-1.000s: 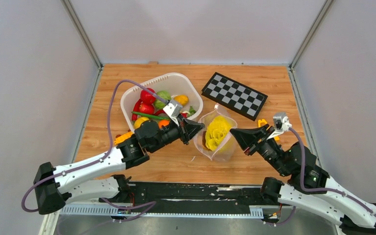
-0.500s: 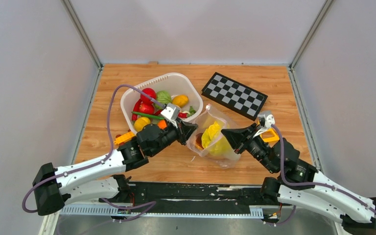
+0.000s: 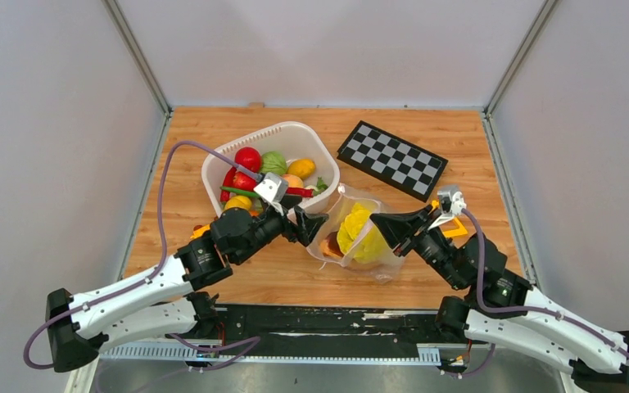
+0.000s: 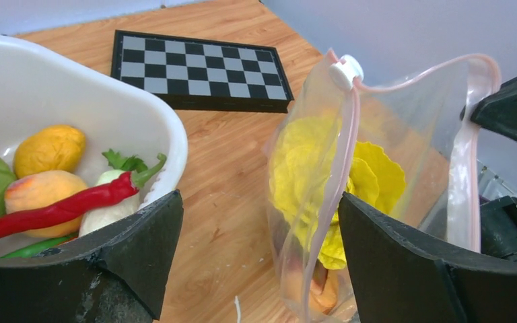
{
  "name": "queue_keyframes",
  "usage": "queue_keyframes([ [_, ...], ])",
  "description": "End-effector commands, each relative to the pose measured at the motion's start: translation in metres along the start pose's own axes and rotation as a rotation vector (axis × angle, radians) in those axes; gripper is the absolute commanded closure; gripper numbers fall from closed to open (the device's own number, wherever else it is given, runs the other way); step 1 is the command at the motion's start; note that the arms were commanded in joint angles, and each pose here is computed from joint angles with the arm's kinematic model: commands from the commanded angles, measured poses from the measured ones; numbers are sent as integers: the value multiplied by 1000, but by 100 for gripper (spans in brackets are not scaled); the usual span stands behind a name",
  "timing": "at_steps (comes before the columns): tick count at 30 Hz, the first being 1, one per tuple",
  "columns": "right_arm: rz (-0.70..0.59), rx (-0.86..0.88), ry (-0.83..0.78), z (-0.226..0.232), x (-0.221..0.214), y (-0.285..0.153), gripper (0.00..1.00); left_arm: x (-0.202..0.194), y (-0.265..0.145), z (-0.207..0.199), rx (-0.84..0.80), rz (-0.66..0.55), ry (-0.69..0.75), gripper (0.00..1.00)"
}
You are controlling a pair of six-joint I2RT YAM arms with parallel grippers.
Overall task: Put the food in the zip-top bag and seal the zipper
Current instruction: Adjust the zipper food storage bag at the center of the board.
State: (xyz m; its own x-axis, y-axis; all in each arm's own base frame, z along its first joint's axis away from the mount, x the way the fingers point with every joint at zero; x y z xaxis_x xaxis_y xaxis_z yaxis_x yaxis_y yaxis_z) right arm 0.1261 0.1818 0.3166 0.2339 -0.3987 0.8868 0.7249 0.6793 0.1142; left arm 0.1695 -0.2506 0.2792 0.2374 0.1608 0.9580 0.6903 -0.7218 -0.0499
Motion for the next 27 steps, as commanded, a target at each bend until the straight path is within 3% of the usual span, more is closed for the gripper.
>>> queue_keyframes([
  [1,-25,9,16,6,7,7,100,26,-9,5,25,-26,80,6],
  [4,-19,-3,6,5,5,10,100,25,-12,9,32,-2,111,0],
  [14,1,-3,3,5,-1,15,100,30,-30,30,121,16,173,0],
  [21,5,6,16,5,-4,13,100,48,-29,81,397,8,165,0],
  [27,-1,20,27,6,-2,9,100,58,-15,159,684,-57,-6,0],
])
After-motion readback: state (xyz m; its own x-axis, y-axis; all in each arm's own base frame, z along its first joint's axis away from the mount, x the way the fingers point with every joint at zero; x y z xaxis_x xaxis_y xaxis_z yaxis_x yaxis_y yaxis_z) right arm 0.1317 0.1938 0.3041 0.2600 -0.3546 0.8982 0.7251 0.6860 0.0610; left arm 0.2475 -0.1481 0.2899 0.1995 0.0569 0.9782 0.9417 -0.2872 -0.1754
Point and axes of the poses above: each gripper's point midway between its finger pads, its own y axis out along the fingers, its own z axis along the line the jaws close on, x = y × z, the point moved 4 cm from there along -y, back along the fingers
